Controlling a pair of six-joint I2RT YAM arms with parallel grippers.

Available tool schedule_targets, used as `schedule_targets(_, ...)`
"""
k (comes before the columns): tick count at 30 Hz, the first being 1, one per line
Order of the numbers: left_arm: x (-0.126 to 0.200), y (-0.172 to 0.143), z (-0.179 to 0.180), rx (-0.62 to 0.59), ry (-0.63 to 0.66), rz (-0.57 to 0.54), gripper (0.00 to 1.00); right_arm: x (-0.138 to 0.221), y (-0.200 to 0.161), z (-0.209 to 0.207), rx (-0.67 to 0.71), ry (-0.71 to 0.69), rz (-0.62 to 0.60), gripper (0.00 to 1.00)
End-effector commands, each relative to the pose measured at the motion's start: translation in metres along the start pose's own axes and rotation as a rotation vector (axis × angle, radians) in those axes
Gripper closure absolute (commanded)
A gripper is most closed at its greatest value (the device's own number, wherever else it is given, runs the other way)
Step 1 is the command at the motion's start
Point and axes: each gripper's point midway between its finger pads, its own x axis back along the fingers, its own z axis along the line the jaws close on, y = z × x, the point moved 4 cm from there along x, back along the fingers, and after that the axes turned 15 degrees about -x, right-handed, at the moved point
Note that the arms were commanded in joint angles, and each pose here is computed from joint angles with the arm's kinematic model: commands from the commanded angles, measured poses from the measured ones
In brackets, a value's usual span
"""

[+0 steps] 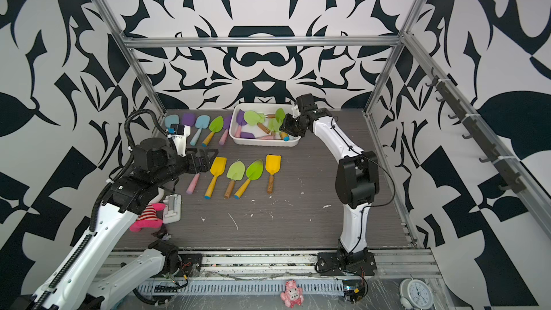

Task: Take the shovel out of the storage box
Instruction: Pick up the shovel from the storage box.

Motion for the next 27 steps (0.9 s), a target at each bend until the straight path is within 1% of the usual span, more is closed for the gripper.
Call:
schedule_targets(1,-0.001,0.011,-0.004,-0.038,-0.027,-0.033,0.01,0.031,-0.003,0.016,0.030,0.051,-0.080,1.00)
schedule_targets(7,-0.010,0.014,-0.008,-0.059,-0.067,-0.025,0.01,0.051,-0.027,-0.003,0.023,0.018,-0.111,1.00)
schedule_targets(14,-0.019,0.016,-0.010,-0.081,-0.082,-0.016,0.01,0.069,-0.054,-0.028,0.009,-0.020,-0.133,1.00)
schedule_targets(27,-0.036,0.017,-0.026,-0.132,-0.112,0.007,0.01,0.085,-0.079,-0.050,-0.007,-0.051,-0.151,1.00)
